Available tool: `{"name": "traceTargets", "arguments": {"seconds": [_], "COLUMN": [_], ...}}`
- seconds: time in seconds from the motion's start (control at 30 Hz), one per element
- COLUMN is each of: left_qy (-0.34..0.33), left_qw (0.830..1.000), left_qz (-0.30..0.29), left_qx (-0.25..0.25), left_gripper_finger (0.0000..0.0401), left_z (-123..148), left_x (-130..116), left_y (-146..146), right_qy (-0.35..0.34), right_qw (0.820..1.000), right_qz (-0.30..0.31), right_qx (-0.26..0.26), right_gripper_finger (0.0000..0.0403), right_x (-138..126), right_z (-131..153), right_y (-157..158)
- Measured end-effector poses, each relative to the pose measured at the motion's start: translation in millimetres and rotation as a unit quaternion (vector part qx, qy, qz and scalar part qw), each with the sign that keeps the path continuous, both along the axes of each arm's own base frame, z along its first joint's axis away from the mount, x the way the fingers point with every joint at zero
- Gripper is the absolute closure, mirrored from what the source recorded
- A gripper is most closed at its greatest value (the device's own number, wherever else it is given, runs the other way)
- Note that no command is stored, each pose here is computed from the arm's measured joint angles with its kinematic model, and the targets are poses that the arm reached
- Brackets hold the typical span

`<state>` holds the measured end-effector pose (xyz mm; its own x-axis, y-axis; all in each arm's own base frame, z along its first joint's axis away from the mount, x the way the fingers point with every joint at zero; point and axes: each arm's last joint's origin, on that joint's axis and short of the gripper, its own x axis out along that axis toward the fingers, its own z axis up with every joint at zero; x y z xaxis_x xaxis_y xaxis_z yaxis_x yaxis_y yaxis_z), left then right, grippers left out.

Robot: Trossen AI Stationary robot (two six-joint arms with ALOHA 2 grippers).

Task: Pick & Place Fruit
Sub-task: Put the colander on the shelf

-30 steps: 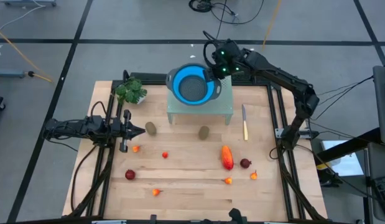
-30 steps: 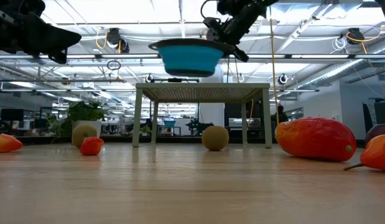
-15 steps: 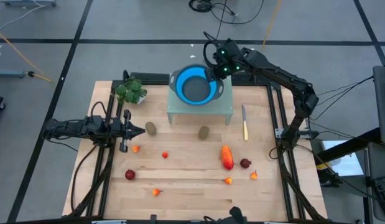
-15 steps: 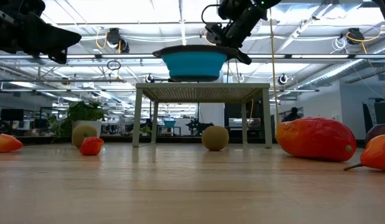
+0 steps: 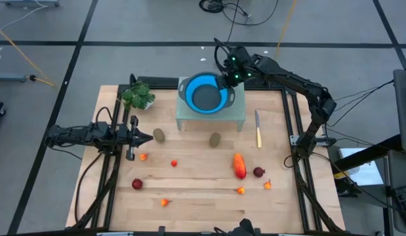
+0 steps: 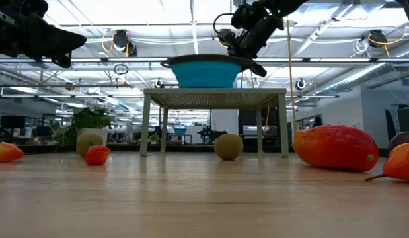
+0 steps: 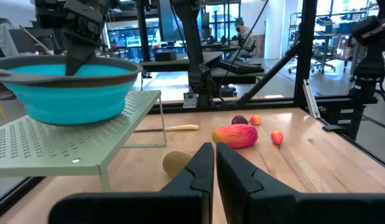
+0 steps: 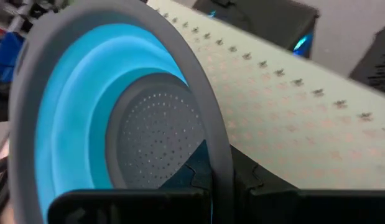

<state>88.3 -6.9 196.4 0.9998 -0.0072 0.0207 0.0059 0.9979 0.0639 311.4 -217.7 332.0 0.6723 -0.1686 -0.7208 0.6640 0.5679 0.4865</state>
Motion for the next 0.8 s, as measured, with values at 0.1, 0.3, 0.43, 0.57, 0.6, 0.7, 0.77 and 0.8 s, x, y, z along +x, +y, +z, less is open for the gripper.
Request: {"name": "traceTargets", "arguments": {"seconds": [0.1,0.3,0.43,0.57,0.6,0.7,0.77,0.8], "left_qy": [0.0,0.0,0.0,0.0,0.0,0.0,0.0,0.0], "left_qw": [1.0,1.0,1.0,1.0,1.0,1.0,1.0,1.0], "left_qz": [0.0,0.0,0.0,0.0,0.0,-0.001,0.0,0.0], "left_qx": [0.0,0.0,0.0,0.0,0.0,0.0,0.0,0.0], "left_gripper_finger": [0.038,0.038,0.038,0.038,0.038,0.038,0.038,0.038], "left_z": [0.0,0.0,0.0,0.1,0.1,0.0,0.0,0.0], "left_x": [0.0,0.0,0.0,0.0,0.0,0.0,0.0,0.0], "left_y": [0.0,0.0,0.0,0.0,0.0,-0.1,0.0,0.0], "right_qy": [-0.005,-0.015,-0.014,-0.014,-0.014,-0.008,-0.009,-0.01], "right_qw": [1.0,1.0,1.0,1.0,1.0,1.0,1.0,1.0], "right_qz": [-0.002,0.0,0.0,0.001,0.001,-0.005,-0.004,-0.004], "right_qx": [0.007,0.024,0.02,0.018,0.018,0.01,0.008,0.008], "right_gripper_finger": [0.0399,0.0395,0.0391,0.0389,0.0388,0.0382,0.0376,0.0372], "right_x": [1.0,-1.8,-2.8,-2.7,-2.7,-2.9,-2.8,-2.8], "right_z": [-2.8,-2.6,-2.6,-2.6,-2.6,-2.7,-2.5,-2.5], "right_y": [-0.2,-3.8,-5.2,-5.2,-5.2,-5.6,-5.9,-5.9]}}
